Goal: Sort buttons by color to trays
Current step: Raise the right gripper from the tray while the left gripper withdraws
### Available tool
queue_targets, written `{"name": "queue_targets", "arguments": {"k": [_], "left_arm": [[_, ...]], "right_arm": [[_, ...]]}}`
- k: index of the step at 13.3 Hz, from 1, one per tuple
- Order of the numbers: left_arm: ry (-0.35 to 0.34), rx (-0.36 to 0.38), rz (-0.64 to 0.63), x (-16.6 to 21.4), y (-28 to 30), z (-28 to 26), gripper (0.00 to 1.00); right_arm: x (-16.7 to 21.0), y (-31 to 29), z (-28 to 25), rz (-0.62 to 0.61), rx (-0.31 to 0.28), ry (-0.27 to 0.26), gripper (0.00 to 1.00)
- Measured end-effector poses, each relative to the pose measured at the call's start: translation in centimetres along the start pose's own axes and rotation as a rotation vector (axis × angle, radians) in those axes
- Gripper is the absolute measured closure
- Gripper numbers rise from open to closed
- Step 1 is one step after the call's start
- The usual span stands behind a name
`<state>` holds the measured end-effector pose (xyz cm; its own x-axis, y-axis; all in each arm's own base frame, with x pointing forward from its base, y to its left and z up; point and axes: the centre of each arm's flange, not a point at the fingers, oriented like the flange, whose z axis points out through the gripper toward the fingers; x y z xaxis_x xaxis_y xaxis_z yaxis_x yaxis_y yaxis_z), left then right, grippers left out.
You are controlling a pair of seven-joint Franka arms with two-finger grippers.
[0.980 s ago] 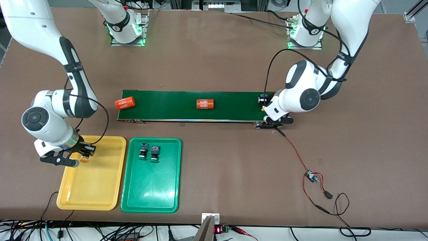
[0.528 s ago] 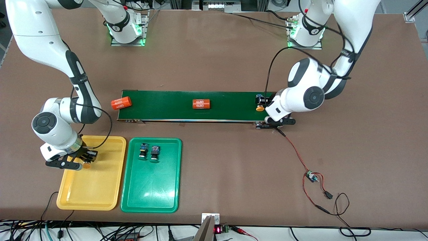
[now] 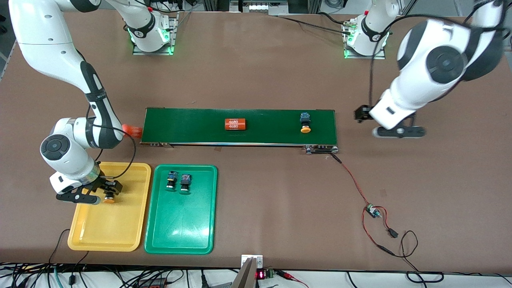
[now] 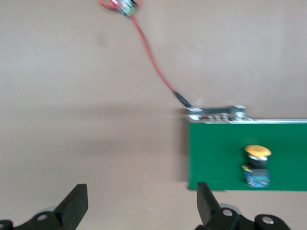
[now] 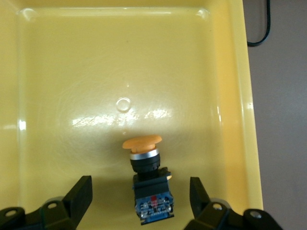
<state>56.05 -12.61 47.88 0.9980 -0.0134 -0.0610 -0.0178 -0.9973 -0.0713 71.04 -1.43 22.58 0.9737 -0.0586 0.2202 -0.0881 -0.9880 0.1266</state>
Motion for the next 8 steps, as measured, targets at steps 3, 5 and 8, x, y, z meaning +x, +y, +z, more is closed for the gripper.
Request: {"name": "queue_targets", "arguments": {"k": [3, 5, 8], "left_arm": [[0.079, 0.009, 0.07, 0.2, -6.1, -4.5, 0.0], [0.07, 0.012, 0.056, -0.5, -8.7, -7.7, 0.0], [0.054, 0.014, 0.05, -1.7, -9.1, -11.9, 0.0]], "right_arm": [[0.0, -1.6, -3.3, 0.018, -0.019, -0.081, 0.09], [-0.3, -3.7, -6.8, 0.049, -0.026, -0.14, 0.08], [-1.4, -7.0, -11.9, 0.105, 0.013, -0.224, 0.07]]}}
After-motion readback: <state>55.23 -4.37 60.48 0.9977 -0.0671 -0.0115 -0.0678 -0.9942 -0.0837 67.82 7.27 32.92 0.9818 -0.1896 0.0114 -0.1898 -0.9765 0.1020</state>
